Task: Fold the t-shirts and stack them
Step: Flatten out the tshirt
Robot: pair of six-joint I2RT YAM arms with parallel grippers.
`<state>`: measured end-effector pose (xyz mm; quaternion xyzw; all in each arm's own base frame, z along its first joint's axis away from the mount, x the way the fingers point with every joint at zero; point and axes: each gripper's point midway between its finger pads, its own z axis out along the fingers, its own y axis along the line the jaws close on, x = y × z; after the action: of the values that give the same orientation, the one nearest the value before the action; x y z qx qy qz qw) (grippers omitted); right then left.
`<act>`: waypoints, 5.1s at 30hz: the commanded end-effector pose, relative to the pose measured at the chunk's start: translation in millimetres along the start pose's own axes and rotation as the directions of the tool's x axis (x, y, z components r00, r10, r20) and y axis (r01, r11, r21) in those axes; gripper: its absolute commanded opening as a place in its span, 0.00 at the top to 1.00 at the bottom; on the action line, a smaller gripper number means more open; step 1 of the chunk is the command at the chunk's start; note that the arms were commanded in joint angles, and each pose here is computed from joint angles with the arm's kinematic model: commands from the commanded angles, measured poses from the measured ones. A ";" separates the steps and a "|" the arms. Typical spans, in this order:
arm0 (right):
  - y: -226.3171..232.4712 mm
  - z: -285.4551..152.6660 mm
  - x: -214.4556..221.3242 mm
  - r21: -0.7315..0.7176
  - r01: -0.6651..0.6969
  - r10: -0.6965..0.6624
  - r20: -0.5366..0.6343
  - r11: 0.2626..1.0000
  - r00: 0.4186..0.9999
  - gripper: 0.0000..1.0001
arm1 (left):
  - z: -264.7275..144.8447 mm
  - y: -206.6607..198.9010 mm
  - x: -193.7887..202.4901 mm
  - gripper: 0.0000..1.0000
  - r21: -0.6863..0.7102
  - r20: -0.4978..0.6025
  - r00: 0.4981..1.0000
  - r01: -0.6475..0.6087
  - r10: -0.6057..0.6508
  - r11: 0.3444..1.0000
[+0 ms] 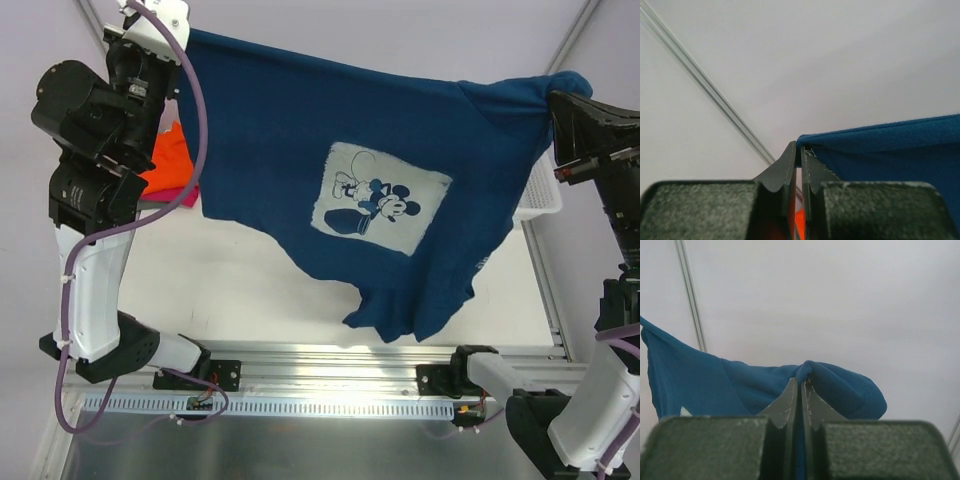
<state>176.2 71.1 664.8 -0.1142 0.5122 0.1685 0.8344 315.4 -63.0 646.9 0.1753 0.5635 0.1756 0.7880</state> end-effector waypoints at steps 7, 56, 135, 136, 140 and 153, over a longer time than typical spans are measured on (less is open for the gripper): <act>17.7 -43.3 -29.7 0.019 0.012 -0.014 0.088 1.000 0.996 1.00 | -50.9 62.7 -27.9 1.00 -0.132 0.102 0.994 0.040 -0.027 0.990; -107.4 121.4 607.9 0.192 -0.194 0.260 -0.861 0.962 0.437 1.00 | 101.7 -254.9 468.9 1.00 0.340 -0.684 0.721 0.176 0.115 0.924; -41.7 117.4 741.0 0.577 -0.431 0.667 -0.741 0.694 0.081 0.04 | -100.6 -455.5 410.1 0.01 0.059 -0.983 -0.026 0.896 0.183 0.441; -44.6 116.5 742.0 0.585 -0.419 0.671 -0.737 0.695 0.085 0.04 | -101.1 -457.6 412.3 0.01 0.053 -0.982 -0.034 0.896 0.186 0.440; -77.8 123.1 740.7 0.620 -0.319 0.686 -0.708 0.717 0.168 0.04 | -107.2 -462.6 416.8 0.01 0.022 -0.978 -0.072 0.898 0.195 0.439; -177.3 152.9 719.1 0.589 -0.138 0.580 -0.680 0.796 0.447 0.04 | -120.7 -444.8 382.7 0.01 0.024 -0.983 -0.056 0.904 0.175 0.427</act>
<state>654.8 106.2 76.0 0.1389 0.8946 0.1873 0.3811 358.5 -255.4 45.7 0.1144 0.9545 -0.2740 0.0261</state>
